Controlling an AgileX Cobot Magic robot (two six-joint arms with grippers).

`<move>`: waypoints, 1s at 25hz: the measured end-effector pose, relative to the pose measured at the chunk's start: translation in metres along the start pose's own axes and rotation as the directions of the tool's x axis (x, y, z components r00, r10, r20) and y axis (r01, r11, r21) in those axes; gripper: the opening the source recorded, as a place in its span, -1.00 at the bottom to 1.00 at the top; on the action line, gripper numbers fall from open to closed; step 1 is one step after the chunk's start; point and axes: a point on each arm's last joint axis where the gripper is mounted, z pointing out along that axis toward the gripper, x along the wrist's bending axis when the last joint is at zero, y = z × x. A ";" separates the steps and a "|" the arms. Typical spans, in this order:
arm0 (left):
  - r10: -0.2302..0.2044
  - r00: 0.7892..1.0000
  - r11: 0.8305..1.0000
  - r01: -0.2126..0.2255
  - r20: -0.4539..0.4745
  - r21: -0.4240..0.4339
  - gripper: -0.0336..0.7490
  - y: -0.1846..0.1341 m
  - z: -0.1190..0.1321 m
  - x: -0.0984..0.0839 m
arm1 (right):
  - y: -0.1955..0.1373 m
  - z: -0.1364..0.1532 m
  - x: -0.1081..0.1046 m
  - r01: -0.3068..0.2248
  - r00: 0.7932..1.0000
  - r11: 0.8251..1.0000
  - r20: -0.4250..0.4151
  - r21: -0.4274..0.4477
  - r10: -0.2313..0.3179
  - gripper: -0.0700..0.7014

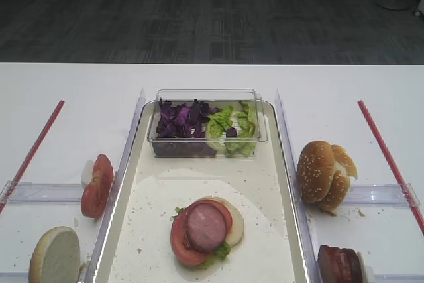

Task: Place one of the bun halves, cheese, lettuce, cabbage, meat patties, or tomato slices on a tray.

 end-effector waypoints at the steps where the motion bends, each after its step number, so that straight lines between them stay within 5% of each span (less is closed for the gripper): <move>1: 0.000 1.000 1.000 0.000 0.000 0.000 0.34 0.000 0.000 0.000 | 0.000 0.000 0.000 0.000 1.000 1.000 0.000 0.000 0.000 0.36; 25: 0.000 1.000 1.000 0.000 0.000 0.000 0.34 0.000 0.000 0.000 | 0.000 0.000 0.000 0.000 1.000 1.000 0.000 0.000 0.000 0.35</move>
